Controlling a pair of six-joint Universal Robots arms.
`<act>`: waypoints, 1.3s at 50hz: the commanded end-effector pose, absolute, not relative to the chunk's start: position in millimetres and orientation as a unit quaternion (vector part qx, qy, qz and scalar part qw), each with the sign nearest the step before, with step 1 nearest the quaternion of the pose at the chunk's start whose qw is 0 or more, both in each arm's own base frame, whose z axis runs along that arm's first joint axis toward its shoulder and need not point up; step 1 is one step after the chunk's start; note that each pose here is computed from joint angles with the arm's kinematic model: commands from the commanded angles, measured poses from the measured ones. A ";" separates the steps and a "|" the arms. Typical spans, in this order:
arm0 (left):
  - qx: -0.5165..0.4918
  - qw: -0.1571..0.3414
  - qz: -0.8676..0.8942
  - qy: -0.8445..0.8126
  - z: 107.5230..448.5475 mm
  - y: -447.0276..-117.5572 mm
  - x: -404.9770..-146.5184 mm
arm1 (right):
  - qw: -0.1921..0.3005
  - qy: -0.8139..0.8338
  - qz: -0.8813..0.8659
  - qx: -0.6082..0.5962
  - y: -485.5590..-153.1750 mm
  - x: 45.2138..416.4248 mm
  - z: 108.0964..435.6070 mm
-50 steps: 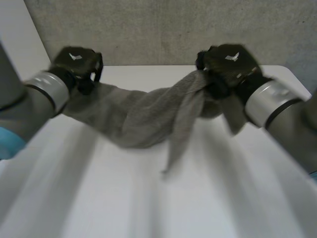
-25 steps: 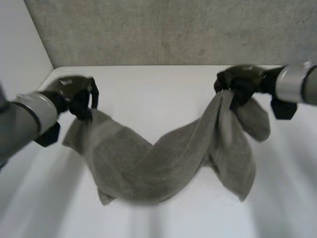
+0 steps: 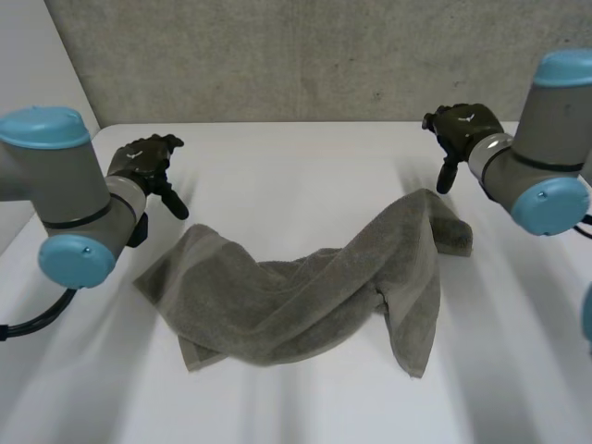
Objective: Fold the laundry
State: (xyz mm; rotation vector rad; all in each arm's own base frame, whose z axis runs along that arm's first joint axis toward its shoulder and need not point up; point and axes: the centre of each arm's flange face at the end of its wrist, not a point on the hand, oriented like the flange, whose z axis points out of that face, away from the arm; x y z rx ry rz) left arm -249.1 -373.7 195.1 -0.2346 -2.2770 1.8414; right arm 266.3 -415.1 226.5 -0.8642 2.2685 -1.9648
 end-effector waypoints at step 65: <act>-0.405 0.106 0.578 -0.700 132.1 -228.6 -210.3 | 0.168 0.678 -0.675 -0.237 -224.9 242.9 227.4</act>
